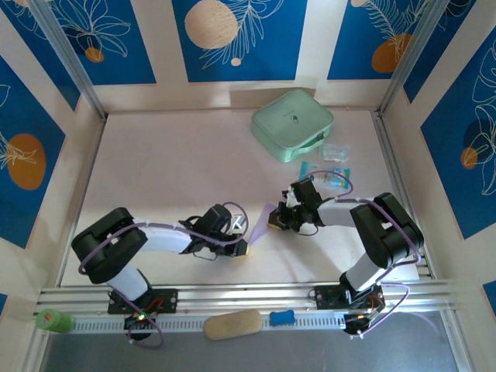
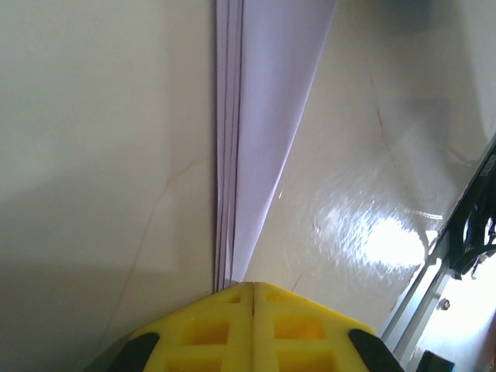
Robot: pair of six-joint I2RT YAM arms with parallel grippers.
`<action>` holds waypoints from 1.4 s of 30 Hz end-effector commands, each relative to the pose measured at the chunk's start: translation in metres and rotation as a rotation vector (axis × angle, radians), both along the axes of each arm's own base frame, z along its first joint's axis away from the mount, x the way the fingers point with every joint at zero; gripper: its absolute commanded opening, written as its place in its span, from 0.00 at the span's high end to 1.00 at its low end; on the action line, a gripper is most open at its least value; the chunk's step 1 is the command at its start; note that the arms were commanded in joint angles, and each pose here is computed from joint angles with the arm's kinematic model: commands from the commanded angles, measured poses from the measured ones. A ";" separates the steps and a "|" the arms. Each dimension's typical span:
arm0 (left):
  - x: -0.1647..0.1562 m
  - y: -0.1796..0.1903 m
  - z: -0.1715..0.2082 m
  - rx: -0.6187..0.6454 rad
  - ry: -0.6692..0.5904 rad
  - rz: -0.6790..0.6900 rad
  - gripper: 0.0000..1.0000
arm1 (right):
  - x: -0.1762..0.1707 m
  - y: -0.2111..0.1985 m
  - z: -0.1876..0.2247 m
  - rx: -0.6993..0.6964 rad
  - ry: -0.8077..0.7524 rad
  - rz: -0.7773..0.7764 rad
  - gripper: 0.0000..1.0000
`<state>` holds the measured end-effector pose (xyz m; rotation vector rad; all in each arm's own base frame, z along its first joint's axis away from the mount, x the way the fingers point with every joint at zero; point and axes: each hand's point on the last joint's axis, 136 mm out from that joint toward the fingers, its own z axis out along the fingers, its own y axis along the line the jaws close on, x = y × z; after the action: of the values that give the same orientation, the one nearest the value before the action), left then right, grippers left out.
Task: Fold a paper plane with a square sheet of paper (pick it up from the middle)
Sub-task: Fold the wing for the fifth time at the center of the table.
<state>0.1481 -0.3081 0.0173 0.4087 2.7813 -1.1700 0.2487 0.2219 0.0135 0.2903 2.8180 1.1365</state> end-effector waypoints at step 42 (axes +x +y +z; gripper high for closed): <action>0.025 -0.018 -0.027 0.092 0.057 0.125 1.00 | -0.007 0.017 0.022 0.029 -0.064 0.065 0.91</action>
<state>0.1898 -0.3494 0.0195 0.3299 2.7335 -1.1808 0.2468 0.2310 0.0414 0.1781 2.7476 1.1737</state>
